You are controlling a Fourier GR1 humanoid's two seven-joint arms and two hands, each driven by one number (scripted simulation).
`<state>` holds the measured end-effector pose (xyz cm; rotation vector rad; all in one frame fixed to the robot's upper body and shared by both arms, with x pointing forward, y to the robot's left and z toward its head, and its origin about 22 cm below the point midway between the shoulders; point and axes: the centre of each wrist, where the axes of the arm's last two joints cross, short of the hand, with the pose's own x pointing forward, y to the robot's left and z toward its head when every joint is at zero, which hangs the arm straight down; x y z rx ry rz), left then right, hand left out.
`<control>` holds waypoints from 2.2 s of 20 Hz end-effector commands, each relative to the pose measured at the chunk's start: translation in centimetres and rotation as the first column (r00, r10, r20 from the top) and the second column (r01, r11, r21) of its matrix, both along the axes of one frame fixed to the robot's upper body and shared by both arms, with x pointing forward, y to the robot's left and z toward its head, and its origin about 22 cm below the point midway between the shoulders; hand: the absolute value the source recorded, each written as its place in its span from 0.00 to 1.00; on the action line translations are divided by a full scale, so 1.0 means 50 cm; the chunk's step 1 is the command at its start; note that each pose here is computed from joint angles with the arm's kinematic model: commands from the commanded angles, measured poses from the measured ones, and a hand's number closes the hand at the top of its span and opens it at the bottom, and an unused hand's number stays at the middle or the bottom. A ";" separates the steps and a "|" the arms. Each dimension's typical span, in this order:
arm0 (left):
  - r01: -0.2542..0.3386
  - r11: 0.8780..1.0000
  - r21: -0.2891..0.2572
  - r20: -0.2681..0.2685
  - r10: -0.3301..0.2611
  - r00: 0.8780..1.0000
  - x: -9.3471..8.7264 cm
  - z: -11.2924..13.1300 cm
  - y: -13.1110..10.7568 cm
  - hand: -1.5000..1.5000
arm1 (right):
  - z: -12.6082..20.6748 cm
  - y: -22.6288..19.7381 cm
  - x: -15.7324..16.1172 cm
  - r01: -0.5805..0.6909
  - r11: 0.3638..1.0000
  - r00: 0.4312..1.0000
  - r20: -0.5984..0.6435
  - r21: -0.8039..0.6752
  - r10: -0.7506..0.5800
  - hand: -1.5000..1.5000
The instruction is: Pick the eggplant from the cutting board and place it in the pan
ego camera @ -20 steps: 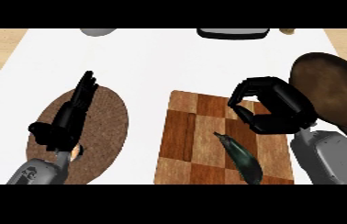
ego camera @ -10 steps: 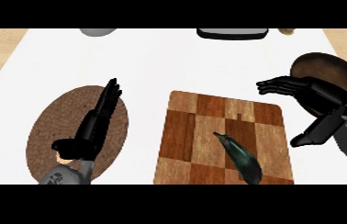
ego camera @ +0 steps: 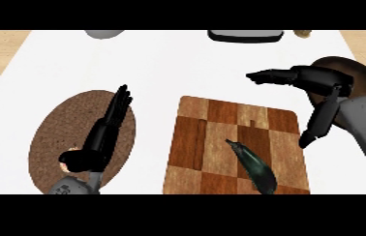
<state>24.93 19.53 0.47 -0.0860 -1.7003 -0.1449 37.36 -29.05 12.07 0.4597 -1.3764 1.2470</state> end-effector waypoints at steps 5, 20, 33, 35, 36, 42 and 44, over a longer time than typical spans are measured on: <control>0.007 1.000 -0.004 0.005 -0.007 1.000 -0.015 -0.001 -0.006 0.50 | -0.002 0.134 -0.018 -0.303 0.898 0.947 0.007 -0.318 0.322 0.00; -0.023 0.999 0.022 -0.012 0.024 1.000 0.008 0.014 0.013 0.50 | -0.102 0.202 -0.087 -0.382 0.773 0.895 0.005 -0.506 0.445 0.00; -0.035 0.999 -0.010 -0.011 0.035 0.999 -0.022 0.035 -0.015 0.50 | -0.170 0.213 -0.081 -0.339 0.822 0.924 0.004 -0.458 0.383 0.00; -0.031 1.000 0.005 0.016 0.031 0.999 -0.052 0.003 0.013 0.50 | -0.195 0.216 -0.114 -0.333 0.809 0.923 0.009 -0.484 0.385 0.00; -0.017 1.000 0.003 0.012 0.017 1.000 -0.008 0.017 0.030 0.50 | -0.217 0.184 -0.089 -0.338 0.805 0.923 -0.004 -0.487 0.385 0.00; -0.026 1.000 -0.012 -0.004 0.026 1.000 0.014 0.016 -0.006 0.50 | -0.245 0.189 -0.104 -0.345 0.758 0.919 -0.035 -0.553 0.393 0.00; -0.032 0.999 -0.005 0.000 0.032 0.999 0.007 0.037 0.011 0.50 | -0.266 0.198 -0.145 -0.455 0.702 0.861 -0.070 -0.548 0.503 1.00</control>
